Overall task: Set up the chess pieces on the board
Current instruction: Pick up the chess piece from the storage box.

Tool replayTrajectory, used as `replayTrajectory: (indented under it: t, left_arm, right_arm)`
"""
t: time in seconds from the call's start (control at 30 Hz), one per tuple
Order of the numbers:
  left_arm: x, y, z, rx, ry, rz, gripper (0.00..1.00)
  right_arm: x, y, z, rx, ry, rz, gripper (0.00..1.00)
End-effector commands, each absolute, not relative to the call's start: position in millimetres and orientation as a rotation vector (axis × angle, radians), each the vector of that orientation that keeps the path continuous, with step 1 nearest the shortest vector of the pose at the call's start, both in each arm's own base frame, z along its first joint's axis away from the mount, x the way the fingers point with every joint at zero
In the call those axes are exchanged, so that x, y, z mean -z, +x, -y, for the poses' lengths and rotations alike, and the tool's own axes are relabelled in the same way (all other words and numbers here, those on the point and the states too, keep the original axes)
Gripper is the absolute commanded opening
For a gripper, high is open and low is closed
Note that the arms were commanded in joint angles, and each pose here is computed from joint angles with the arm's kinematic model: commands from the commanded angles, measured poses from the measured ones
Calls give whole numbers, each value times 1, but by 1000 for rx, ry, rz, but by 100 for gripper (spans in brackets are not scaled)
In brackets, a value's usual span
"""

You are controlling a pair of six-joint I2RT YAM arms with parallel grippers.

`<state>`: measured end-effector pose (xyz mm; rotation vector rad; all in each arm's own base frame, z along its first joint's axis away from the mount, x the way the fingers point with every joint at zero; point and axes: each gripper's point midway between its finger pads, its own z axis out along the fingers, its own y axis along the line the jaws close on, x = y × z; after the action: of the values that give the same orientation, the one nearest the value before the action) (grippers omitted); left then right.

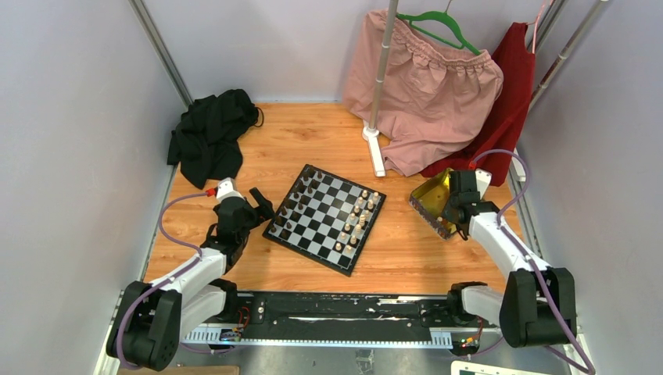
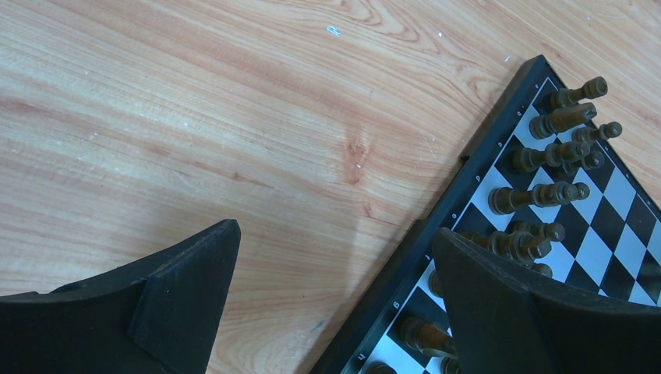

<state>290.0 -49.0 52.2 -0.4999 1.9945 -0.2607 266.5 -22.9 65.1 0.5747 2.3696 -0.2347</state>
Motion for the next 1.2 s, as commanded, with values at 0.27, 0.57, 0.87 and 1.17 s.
replayTrajectory:
  t: [0.27, 0.57, 0.87, 1.17]
  left_arm:
    - [-67, 300, 54, 274, -473, -1954, 100]
    - [-68, 300, 54, 276, -473, -1954, 100]
    - [-68, 301, 55, 276, -469, -1955, 100]
    - [-67, 301, 55, 274, -469, -1958, 100]
  right_arm:
    - [-53, 271, 29, 196, 654, -2360, 37]
    - [-46, 270, 29, 195, 659, -2382, 37]
    - [-42, 269, 31, 203, 666, -2393, 36]
    - [-39, 270, 32, 212, 672, -2402, 26]
